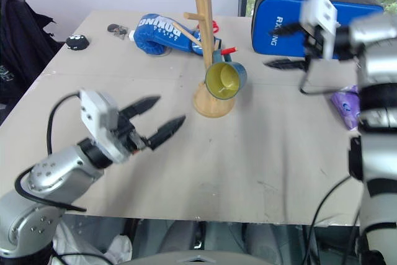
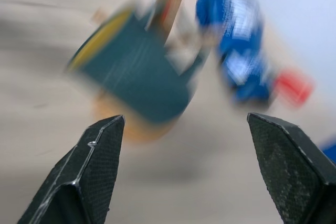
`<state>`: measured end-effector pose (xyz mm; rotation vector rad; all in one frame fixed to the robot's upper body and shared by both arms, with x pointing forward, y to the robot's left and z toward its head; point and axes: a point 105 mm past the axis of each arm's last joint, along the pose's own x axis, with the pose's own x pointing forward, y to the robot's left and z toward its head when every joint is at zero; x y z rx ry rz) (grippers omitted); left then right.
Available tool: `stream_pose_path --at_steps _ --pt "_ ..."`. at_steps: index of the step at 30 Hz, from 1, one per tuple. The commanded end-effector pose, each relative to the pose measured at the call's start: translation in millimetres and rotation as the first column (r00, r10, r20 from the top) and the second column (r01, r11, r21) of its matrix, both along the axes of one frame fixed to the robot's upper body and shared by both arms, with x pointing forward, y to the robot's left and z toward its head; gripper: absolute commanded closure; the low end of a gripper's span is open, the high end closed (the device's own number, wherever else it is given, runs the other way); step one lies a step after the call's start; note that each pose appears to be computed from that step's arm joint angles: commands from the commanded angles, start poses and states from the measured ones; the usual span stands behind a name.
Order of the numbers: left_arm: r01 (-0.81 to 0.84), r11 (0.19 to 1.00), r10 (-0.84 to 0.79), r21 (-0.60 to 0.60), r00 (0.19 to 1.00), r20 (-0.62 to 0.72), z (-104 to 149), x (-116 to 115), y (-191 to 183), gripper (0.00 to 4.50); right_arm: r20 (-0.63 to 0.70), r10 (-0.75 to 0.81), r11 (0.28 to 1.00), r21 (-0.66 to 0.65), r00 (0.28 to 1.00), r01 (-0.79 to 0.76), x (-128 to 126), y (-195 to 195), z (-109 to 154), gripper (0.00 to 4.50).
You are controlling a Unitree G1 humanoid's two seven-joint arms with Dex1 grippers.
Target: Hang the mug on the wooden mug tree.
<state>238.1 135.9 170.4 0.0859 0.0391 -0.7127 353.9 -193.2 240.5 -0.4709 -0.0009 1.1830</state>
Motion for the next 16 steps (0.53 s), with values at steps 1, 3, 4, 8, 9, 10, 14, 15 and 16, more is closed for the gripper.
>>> stream_pose_path --at_steps 1,3,4,8,9,10,14,15,16 --pt "-0.029 0.996 0.028 0.08 0.999 0.015 -23.3 1.5 9.2 0.0 0.01 -0.127 0.988 0.091 0.992 0.125 -29.6 -2.9 -28.1 0.75" --pt "-0.052 0.99 0.052 0.132 0.999 0.007 -41.9 0.3 18.0 0.0 -0.05 -0.178 0.975 0.129 0.983 0.183 -54.2 0.9 -60.4 0.75" --pt "-0.052 0.987 0.051 0.152 0.999 0.011 -47.7 -1.3 20.1 0.0 -0.07 -0.233 0.953 0.183 0.97 0.242 -60.8 1.5 -69.6 0.75" --pt "-0.038 0.994 0.037 0.101 0.999 0.007 -52.0 -6.3 19.7 0.0 -0.178 -0.343 0.873 0.3 0.922 0.383 -88.0 0.5 -97.3 0.75" --pt "-0.028 0.995 0.029 0.092 1.0 -0.003 -54.2 -7.5 19.3 0.0 -0.214 -0.362 0.853 0.317 0.907 0.415 -96.8 -0.3 -108.7 0.75" --pt "-0.022 0.995 0.022 0.102 1.0 0.001 -56.5 -7.6 19.7 0.0 -0.238 -0.397 0.83 0.32 0.886 0.457 -103.8 -3.5 -120.6 0.75" --pt "-0.004 0.995 0.005 0.098 1.0 -0.009 -63.5 -5.6 20.0 0.0 -0.281 -0.47 0.773 0.327 0.837 0.544 -122.2 -5.8 -145.8 0.75" --pt "0.015 0.997 -0.014 0.079 1.0 -0.016 -63.8 -6.2 17.4 0.0 -0.282 -0.479 0.771 0.318 0.831 0.552 -125.3 -5.4 -150.6 0.75" --pt "0.036 0.996 -0.035 0.079 0.999 -0.018 -64.7 -7.0 14.5 0.0 -0.28 -0.489 0.769 0.309 0.826 0.56 -127.7 -5.4 -154.6 0.75"
